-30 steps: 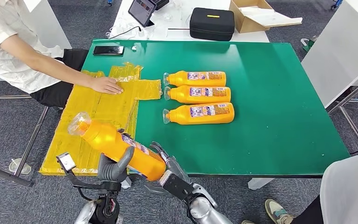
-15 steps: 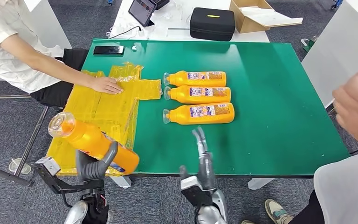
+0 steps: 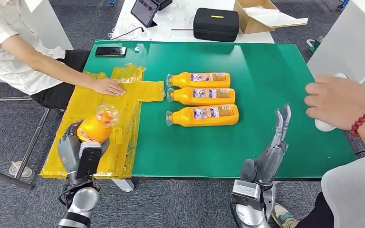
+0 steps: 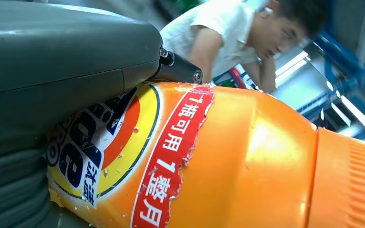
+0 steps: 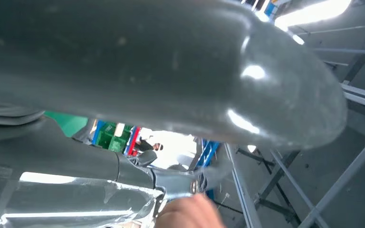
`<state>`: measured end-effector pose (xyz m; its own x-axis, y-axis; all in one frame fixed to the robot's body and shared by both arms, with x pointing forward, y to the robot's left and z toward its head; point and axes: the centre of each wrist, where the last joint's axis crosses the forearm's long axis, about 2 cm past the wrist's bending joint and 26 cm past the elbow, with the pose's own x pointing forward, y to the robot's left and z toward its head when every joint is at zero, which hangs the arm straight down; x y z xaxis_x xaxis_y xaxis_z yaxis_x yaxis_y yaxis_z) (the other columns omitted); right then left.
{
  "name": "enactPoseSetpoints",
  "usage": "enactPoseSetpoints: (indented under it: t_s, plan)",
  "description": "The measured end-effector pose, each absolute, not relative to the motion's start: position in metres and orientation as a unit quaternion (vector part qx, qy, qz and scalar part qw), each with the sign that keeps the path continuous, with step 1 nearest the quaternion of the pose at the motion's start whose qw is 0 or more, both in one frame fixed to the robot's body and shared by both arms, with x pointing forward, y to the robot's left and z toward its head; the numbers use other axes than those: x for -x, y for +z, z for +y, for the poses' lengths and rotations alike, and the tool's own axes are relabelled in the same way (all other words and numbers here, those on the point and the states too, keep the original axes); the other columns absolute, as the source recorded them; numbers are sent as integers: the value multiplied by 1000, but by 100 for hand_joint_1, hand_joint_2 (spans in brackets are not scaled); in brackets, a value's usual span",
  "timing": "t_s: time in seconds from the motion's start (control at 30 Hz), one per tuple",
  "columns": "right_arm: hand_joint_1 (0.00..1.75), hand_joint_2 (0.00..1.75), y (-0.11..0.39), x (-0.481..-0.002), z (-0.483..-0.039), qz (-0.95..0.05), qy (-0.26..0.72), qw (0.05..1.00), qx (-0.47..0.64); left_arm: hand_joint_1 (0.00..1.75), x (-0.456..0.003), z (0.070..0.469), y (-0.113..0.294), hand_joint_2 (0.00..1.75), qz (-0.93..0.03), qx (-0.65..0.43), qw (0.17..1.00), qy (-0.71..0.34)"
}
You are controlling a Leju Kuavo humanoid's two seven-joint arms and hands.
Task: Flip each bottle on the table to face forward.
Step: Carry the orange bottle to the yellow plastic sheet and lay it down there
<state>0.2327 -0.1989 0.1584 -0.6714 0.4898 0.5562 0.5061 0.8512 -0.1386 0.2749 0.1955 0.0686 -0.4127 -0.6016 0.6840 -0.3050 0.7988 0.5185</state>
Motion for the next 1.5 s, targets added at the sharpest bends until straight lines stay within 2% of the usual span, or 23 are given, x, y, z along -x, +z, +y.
enactPoseSetpoints:
  t_s: [0.33,0.6,0.73,0.8,0.87,0.9,0.93,1.17,1.5]
  plan:
    - [0,0,159,-232,-192,-917,-17,303,257,175,-284,211,53,175,-793,-306,470,-239]
    - [0,0,152,-235,-180,-920,-10,318,228,171,-291,220,23,175,-720,-284,474,-420]
    - [0,175,150,-234,-178,-921,-4,321,222,142,-293,219,15,175,-683,-256,481,-486]
    - [0,175,149,-233,-176,-921,-3,322,218,117,-298,221,15,175,-669,-244,486,-506]
    - [0,175,148,-233,-175,-922,-2,324,212,48,-301,224,15,175,-657,-232,490,-524]
    - [0,175,148,-233,-174,-922,-1,325,209,20,-303,226,15,175,-652,-226,491,-532]
    - [0,175,147,-232,-173,-922,0,326,207,3,-305,228,15,175,-647,-220,491,-540]
    - [0,175,143,-234,-170,-923,3,335,191,0,-315,241,16,175,-616,-175,517,-568]
    - [0,175,139,-235,-168,-922,13,340,185,0,-317,245,15,175,-607,-172,524,-572]
